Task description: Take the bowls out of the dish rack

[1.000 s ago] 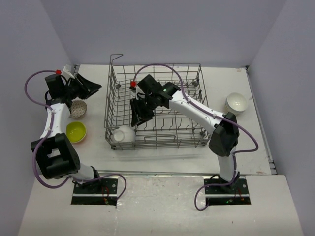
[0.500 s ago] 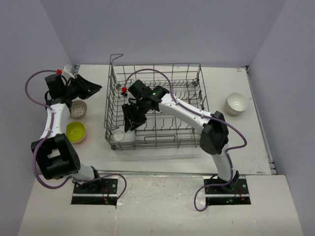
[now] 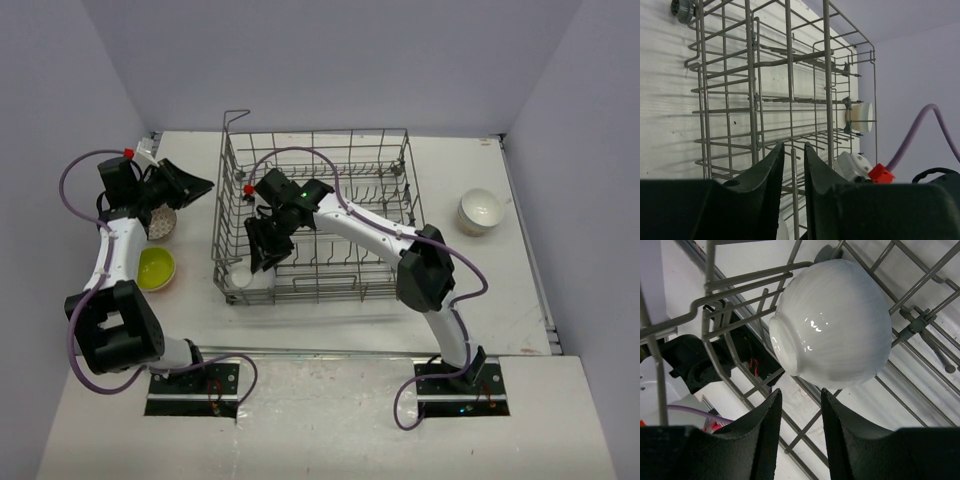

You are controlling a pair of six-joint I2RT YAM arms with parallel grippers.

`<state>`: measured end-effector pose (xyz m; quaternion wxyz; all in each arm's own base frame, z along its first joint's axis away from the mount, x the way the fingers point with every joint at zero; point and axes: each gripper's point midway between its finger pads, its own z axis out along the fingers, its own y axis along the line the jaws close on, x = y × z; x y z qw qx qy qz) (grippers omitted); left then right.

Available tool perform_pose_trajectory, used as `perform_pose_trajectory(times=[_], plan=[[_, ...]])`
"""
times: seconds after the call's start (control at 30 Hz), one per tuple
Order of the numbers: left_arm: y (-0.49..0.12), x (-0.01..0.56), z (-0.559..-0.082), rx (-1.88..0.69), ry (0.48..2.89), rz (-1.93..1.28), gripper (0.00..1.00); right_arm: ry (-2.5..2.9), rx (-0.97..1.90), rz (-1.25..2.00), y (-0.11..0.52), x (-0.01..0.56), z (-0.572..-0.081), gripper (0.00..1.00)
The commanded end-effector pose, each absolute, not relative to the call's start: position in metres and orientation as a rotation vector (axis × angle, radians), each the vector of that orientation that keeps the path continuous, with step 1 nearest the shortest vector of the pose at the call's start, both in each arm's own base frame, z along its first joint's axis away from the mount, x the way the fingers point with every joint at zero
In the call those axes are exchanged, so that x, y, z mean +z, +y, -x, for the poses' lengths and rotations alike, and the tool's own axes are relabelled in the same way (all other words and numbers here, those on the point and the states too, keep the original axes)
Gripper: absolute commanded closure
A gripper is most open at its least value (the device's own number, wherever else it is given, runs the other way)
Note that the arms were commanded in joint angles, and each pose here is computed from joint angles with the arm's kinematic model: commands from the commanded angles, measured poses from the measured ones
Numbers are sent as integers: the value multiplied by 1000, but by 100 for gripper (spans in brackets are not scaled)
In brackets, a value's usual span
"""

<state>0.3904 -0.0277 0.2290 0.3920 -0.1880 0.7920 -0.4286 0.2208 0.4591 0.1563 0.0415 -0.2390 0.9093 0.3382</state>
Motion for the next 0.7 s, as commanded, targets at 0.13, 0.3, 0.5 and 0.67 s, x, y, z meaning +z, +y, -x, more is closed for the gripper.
perform_pose_trajectory(times=[0.13,0.3,0.5,0.67], plan=[[-36,249,-384,-1118,1964,411,77,2769,1074,749,473,163,-214,65],[-36,247,-385,-1121,1965,412,77,2772,1079,745,476,160,-212,71],[-38,243,-385,-1132,1975,414,78,2781,1087,735,481,155,-212,75],[-39,241,-385,-1135,1979,418,78,2783,1092,722,486,152,-217,75]])
